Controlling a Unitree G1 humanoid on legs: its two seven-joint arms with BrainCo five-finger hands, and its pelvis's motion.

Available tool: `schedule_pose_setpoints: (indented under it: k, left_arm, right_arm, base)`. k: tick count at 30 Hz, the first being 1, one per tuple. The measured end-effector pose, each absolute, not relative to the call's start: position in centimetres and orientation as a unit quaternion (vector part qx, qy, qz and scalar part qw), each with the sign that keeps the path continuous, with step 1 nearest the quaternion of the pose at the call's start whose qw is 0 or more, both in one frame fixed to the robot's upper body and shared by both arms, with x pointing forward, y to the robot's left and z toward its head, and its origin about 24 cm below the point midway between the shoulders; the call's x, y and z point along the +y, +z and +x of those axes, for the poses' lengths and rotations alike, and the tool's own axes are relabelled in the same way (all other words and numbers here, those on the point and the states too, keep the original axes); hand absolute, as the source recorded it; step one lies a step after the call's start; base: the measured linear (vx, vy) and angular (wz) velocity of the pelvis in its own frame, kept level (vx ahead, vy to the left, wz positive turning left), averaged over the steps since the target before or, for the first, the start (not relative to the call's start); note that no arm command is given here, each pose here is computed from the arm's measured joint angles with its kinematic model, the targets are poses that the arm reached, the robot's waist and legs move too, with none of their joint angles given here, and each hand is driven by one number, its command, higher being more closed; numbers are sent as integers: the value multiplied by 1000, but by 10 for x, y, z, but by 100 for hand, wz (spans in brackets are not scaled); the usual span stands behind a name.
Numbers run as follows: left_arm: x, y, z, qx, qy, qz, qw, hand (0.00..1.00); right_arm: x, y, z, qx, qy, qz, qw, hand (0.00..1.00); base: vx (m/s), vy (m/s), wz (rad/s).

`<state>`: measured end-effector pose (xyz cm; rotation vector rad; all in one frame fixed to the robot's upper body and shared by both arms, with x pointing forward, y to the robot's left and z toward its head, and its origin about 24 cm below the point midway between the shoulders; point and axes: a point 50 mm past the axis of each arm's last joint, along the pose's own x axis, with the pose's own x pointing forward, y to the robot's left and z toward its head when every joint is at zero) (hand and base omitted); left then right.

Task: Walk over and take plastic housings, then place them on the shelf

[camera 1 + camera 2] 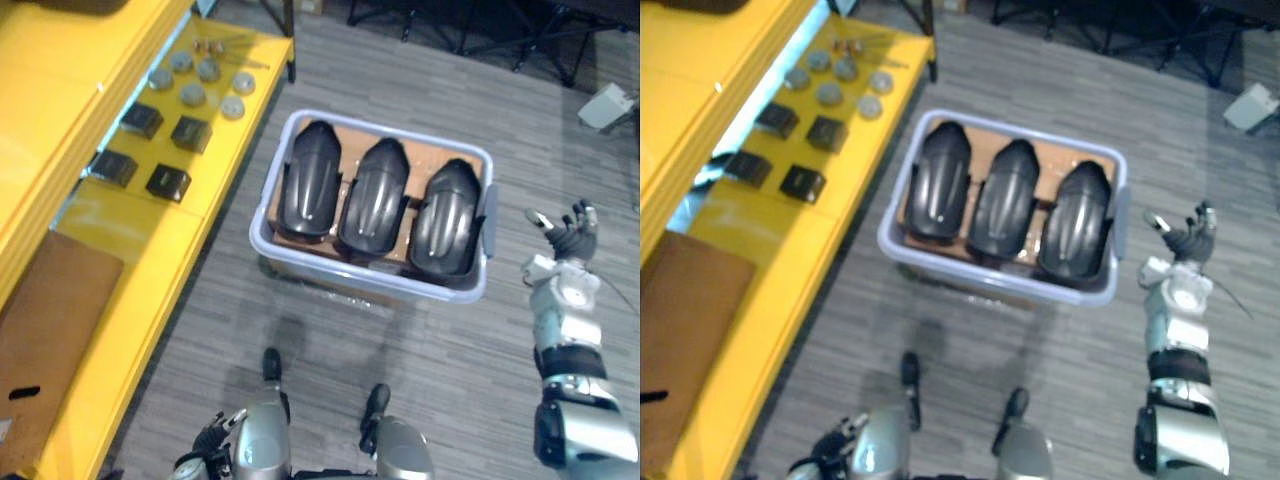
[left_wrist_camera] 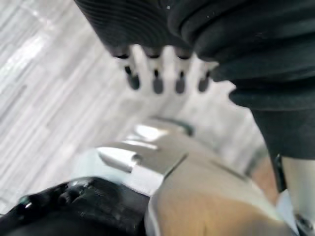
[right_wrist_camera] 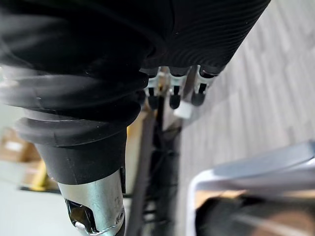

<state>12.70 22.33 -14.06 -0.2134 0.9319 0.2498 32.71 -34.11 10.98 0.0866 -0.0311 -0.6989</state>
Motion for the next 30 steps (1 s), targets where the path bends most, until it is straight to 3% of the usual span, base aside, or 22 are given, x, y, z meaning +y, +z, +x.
schedule_pose_setpoints:
  k: [15,30]
  left_arm:
    - [206,-130,167,401,79,-127,904,0]
    - [184,-127,182,375,62,-162,911,0]
  right_arm:
    - [-378,139,333,52,-449,35,891,0]
    - [-392,157,331,89,-465,3,881,0]
  base:
    - [-19,22,7]
    - [4,-1,6]
